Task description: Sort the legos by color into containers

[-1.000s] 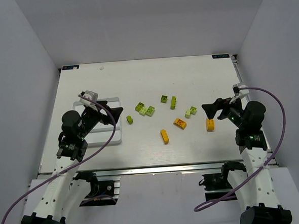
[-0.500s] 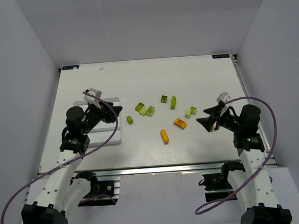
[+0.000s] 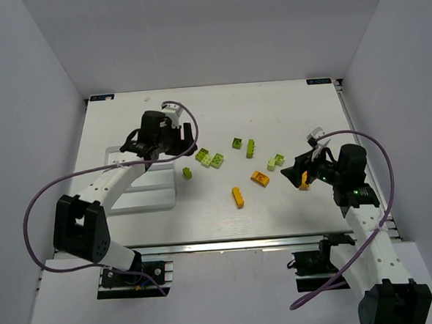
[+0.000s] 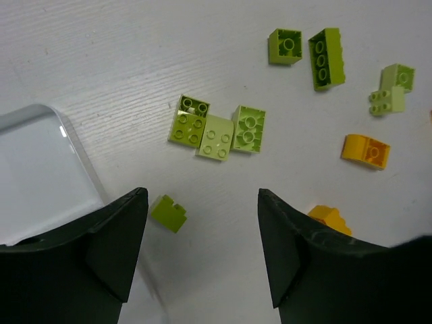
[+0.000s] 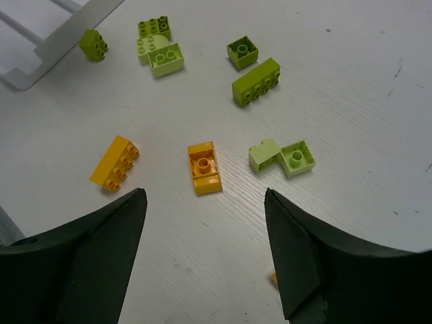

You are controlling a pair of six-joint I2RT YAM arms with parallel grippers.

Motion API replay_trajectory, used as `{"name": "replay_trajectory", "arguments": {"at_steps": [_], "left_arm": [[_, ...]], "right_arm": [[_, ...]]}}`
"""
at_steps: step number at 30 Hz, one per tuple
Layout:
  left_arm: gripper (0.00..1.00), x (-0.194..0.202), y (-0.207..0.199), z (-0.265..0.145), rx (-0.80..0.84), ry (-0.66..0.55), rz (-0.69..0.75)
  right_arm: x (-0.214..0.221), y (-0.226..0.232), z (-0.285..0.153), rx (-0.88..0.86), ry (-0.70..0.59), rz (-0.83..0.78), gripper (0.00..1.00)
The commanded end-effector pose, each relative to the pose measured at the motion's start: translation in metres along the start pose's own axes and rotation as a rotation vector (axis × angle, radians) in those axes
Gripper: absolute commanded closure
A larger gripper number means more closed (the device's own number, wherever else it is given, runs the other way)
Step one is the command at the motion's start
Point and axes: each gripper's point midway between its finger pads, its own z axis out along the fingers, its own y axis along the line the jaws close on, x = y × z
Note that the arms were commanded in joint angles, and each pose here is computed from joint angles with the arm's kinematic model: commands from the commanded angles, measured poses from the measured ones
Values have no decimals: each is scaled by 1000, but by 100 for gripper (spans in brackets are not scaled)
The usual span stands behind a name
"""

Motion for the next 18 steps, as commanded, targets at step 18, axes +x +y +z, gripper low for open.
{"name": "replay_trajectory", "arguments": {"at_steps": [18], "left_arm": [[21, 43, 12, 10, -505, 120, -155]], "right_arm": [[-11, 13, 11, -15, 20, -58, 44]]}}
